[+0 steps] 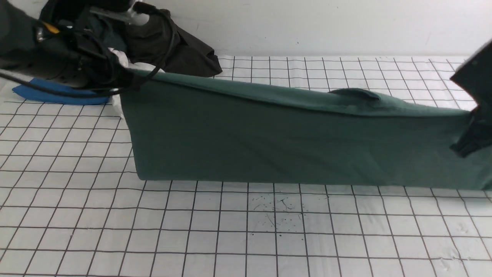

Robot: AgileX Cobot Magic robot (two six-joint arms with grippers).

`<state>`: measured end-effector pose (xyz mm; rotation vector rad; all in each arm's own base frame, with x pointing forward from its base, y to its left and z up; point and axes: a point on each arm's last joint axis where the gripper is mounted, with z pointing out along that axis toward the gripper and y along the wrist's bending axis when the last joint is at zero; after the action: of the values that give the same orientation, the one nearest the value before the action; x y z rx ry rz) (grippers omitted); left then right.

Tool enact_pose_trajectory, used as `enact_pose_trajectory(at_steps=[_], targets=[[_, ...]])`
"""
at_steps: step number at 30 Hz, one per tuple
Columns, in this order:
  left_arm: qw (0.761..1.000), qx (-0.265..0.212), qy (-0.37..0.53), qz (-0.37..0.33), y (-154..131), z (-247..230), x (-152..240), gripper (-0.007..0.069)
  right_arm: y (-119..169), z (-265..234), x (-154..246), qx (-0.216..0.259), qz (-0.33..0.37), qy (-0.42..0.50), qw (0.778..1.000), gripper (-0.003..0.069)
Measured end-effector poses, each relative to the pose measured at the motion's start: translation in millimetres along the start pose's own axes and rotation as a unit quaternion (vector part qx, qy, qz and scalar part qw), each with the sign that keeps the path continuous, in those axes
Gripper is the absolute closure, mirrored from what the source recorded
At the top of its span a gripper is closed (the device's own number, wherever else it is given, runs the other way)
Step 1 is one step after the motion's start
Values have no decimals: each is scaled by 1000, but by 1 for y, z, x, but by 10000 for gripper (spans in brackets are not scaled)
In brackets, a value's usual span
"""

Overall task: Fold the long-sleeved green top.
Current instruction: Use both arms to drag the lower edge of the fabric forward and fold it over the upper edge

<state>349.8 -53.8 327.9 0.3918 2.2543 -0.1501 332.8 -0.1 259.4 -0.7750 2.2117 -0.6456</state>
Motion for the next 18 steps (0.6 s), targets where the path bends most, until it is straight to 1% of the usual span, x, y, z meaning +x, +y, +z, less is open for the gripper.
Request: enact_pose_trajectory(at_steps=[1, 2, 3, 4, 5, 7, 8, 11, 14, 15, 16, 17, 18], targets=[[1000, -4, -2, -2, 7, 29, -11, 620, -5, 22, -10, -2, 2, -1, 1000, 662], [1000, -4, 0, -3, 11, 47, -16, 620, -5, 37, -15, -5, 1, 3, 1000, 660], [1000, -4, 1, -3, 11, 50, -16, 620, -3, 40, -14, -9, -1, 7, 1000, 659], [1000, -4, 13, -4, 18, 82, -18, 613, -1, 63, -21, -14, 0, 13, 1000, 650], [1000, -5, 8, -4, 19, 84, -22, 612, -3, 66, -24, -11, 2, 10, 1000, 645], [1000, -7, 22, -10, 32, 138, -22, 572, 2, 105, -32, -19, 17, 25, 999, 596], [1000, -10, 16, -15, 38, 150, -26, 558, 2, 114, -34, -18, 23, 30, 999, 572], [999, -13, 18, -42, 51, 190, -26, 468, 0, 142, -42, -7, 63, 56, 996, 500], [997, -8, 30, -66, 61, 210, -31, 356, -11, 146, -50, 11, 129, 102, 986, 442], [997, -7, 34, -68, 61, 210, -30, 356, -12, 144, -52, 12, 137, 108, 985, 440], [997, -4, 41, -71, 63, 209, -33, 328, -15, 140, -56, 10, 150, 119, 981, 440], [996, -1, 46, -72, 63, 206, -36, 319, -16, 136, -60, 6, 156, 130, 979, 448], [996, 6, 55, -71, 63, 198, -44, 304, -16, 123, -74, -24, 171, 132, 976, 479]])
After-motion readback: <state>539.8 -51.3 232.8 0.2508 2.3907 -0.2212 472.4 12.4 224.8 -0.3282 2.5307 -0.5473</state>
